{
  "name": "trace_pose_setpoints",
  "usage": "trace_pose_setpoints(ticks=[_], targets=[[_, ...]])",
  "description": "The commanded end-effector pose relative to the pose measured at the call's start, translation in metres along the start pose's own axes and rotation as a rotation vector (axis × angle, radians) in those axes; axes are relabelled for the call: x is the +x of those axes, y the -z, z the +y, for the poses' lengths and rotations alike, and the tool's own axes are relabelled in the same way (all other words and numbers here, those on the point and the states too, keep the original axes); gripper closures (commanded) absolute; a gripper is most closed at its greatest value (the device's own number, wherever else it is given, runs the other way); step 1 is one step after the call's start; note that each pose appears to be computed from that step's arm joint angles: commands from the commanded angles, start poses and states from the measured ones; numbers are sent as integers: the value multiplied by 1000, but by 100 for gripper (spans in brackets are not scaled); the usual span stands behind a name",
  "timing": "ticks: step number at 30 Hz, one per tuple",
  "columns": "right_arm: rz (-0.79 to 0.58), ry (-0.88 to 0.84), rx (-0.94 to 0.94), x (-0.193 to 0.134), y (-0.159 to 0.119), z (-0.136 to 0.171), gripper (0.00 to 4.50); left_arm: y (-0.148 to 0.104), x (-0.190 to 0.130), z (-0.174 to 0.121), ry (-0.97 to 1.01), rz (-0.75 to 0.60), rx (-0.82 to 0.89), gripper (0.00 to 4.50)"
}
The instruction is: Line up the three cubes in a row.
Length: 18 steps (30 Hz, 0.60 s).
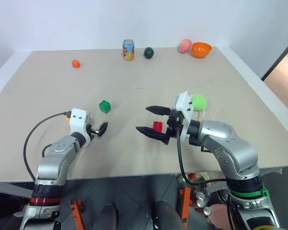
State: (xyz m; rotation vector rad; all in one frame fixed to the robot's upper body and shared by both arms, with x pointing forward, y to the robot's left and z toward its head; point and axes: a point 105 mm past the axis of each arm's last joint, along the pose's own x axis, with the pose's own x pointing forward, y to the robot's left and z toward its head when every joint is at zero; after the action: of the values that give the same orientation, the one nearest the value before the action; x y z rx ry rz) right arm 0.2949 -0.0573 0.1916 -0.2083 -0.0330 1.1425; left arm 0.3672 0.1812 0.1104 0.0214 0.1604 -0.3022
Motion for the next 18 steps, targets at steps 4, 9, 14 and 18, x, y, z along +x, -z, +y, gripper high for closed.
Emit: trace_pose_setpoints(ticks=[4,9,14,18], targets=[[52,-12,-27,-4,11,14,24,-17,11,2,6,-52,44,0],[54,-11,-13,-2,15,19,24,-25,21,6,14,-62,48,0],[38,-3,-9,1,11,20,24,-35,32,7,25,-74,64,0],[35,3,-9,2,10,19,24,-38,40,6,35,-73,79,0]])
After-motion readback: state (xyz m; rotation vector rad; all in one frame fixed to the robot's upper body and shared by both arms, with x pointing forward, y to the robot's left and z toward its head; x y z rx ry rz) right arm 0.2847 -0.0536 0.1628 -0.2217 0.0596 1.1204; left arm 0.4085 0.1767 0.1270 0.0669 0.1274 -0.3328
